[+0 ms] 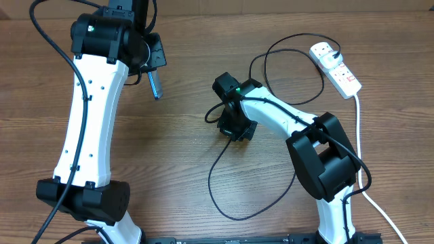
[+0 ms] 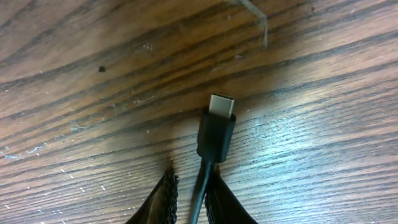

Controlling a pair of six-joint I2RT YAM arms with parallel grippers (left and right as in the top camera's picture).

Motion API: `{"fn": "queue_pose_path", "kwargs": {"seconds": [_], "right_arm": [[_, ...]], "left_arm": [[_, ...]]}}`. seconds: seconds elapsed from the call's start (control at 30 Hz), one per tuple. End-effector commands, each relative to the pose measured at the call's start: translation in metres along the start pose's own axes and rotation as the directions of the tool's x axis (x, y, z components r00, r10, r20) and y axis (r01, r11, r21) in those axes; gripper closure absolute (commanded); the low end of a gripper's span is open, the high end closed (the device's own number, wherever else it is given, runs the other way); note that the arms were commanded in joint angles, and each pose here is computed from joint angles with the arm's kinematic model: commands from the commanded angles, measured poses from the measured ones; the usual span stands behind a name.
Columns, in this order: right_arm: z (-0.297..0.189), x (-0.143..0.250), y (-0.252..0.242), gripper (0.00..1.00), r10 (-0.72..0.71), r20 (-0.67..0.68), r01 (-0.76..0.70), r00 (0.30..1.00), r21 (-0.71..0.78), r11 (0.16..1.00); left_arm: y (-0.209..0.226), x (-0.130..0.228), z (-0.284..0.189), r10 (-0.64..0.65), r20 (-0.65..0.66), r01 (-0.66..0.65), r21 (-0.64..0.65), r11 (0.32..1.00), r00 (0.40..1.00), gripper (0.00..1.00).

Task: Plug charger to phone and switch on socket
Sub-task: 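Lower the right gripper and grasp the USB-C cable plug, then lift the cable plug with the right gripper toward the held phone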

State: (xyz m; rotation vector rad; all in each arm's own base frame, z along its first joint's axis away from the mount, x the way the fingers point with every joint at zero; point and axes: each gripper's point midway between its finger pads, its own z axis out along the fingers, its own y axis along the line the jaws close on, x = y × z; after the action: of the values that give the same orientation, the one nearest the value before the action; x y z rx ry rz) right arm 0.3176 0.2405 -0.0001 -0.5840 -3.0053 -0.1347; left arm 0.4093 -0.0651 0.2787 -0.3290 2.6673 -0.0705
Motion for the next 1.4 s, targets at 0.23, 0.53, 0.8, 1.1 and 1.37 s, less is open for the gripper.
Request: {"fn": "queue_pose_path", "kwargs": {"seconds": [0.23, 0.53, 0.8, 1.1, 1.37], "right_arm": [[0.017, -0.009, -0.022, 0.83, 0.020, 0.030, -0.023, 0.999, 0.086, 0.996], [0.018, -0.017, -0.028, 0.83, 0.012, 0.075, -0.021, 0.997, 0.121, 0.992], [0.018, -0.018, -0.027, 0.85, 0.011, 0.077, -0.020, 0.997, 0.116, 0.993], [0.018, -0.020, -0.021, 0.96, 0.004, 0.091, -0.012, 0.996, 0.096, 0.995], [-0.010, -0.033, -0.005, 0.96, -0.063, 0.117, 0.057, 0.991, 0.048, 0.997]], "left_arm": [[-0.002, -0.005, -0.006, -0.017, 0.022, 0.017, 0.016, 1.000, 1.000, 0.96], [-0.002, -0.005, -0.006, -0.017, 0.022, 0.017, 0.016, 1.000, 1.000, 0.96], [-0.002, -0.005, -0.006, -0.017, 0.022, 0.017, 0.016, 1.000, 1.000, 0.96], [-0.009, -0.005, -0.006, -0.018, 0.019, 0.017, 0.051, 0.999, 1.000, 0.96], [-0.031, -0.001, -0.008, 0.042, -0.006, -0.041, 0.179, 0.983, 0.999, 0.96]]}}
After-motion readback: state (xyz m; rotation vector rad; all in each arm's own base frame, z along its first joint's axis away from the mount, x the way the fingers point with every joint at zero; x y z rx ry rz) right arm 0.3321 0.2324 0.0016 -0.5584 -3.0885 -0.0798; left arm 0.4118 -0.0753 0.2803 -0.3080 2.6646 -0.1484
